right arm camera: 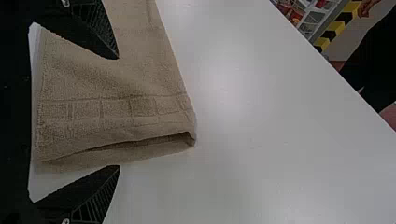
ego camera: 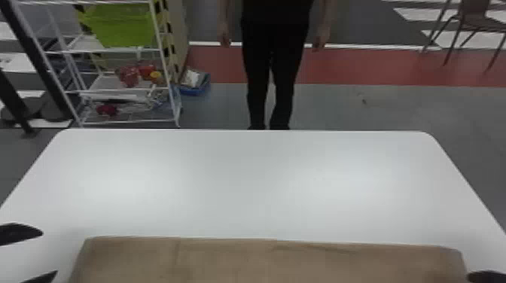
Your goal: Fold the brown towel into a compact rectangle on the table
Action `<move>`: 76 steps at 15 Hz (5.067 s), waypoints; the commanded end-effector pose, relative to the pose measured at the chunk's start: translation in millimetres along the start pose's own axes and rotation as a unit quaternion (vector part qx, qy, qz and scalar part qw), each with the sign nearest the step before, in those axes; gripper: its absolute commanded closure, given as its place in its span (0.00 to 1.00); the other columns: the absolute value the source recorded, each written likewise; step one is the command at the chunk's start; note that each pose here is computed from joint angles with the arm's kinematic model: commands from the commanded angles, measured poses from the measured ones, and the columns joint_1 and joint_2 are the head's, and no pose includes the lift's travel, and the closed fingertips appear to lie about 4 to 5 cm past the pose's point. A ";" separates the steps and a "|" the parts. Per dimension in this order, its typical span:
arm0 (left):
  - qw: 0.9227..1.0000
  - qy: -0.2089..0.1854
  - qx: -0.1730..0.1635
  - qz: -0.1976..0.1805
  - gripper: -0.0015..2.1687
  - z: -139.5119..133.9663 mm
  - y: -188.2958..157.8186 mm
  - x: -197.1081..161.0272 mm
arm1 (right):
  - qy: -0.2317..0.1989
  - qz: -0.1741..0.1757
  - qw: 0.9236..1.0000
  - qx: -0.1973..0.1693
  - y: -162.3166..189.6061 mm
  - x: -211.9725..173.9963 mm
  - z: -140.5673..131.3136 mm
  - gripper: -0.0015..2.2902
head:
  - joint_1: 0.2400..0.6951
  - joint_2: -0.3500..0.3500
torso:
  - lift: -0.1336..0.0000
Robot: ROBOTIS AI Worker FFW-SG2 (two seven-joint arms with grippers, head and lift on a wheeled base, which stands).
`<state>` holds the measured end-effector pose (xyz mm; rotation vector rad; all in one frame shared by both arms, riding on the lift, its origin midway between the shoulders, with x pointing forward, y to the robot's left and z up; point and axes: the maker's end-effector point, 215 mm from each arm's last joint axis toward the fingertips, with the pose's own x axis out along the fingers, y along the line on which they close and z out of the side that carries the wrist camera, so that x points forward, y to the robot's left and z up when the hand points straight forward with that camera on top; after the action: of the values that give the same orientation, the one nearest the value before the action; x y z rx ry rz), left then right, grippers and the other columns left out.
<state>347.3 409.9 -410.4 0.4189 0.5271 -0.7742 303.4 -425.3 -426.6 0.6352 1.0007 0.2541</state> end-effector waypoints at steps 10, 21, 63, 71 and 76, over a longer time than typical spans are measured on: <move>1.000 0.000 -0.001 -0.002 0.06 -0.6 -2.4 -0.3 | -0.001 0.002 1.000 0.001 0.9 -1.0 -0.6 0.02 | 1.00 0.46 | 0.08; 0.985 0.017 -0.170 -0.017 0.07 -14.2 -36.0 13.5 | 0.002 -0.005 1.000 0.001 -4.4 -4.7 -1.1 0.02 | 1.00 0.40 | 0.08; 0.956 0.017 -0.284 -0.072 0.99 73.2 -45.6 23.7 | -0.005 0.005 1.000 -0.002 -13.0 3.1 -4.0 0.02 | 1.00 0.36 | 0.08; 0.916 -0.034 -0.361 -0.174 0.99 203.7 -153.3 82.1 | -0.004 0.001 1.000 -0.002 -16.3 1.3 -8.6 0.02 | 1.00 0.00 | 0.08; 0.916 -0.011 -0.336 -0.219 0.99 227.3 -207.7 115.9 | -0.006 -0.003 1.000 -0.005 -17.2 -4.4 -2.9 0.02 | 1.00 0.00 | 0.08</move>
<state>334.3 110.2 -330.3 -0.3725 0.8250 -0.9279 296.6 -437.1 -437.4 0.6286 0.9904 0.2538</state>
